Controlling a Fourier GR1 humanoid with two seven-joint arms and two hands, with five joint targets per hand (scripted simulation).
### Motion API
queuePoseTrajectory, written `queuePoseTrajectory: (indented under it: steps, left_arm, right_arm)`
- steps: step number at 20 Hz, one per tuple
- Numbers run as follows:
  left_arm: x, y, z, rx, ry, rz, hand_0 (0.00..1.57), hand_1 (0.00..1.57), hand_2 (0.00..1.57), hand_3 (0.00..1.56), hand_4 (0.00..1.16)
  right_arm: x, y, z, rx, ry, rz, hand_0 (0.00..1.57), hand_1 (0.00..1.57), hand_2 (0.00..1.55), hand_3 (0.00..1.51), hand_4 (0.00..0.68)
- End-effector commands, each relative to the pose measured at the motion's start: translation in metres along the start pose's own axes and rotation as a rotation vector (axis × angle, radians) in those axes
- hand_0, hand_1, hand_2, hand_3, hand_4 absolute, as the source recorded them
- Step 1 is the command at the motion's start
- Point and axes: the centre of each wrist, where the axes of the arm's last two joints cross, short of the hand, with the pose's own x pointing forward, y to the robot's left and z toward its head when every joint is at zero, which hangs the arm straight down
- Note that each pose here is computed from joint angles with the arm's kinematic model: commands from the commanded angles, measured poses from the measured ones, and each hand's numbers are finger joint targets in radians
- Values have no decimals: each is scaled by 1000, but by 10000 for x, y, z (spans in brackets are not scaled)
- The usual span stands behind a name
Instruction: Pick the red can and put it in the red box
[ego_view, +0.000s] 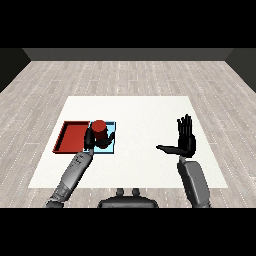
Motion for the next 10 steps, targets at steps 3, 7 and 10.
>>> queuePoseTrajectory:
  steps: [3,7,10]
  left_arm:
    - [128,356,-135,73,-20,-165,1571,1571,1558,1432,1134]
    - [-49,636,-587,116,69,-246,1424,1424,1452,1388,1112]
    - [-116,971,-666,146,130,-350,1535,1535,1342,1445,1104]
  right_arm:
    - [-153,-249,368,-5,101,32,0,0,0,0,0]
    - [-319,-375,391,-36,145,43,0,0,0,0,0]
    - [-467,-288,534,-45,163,29,0,0,0,0,0]
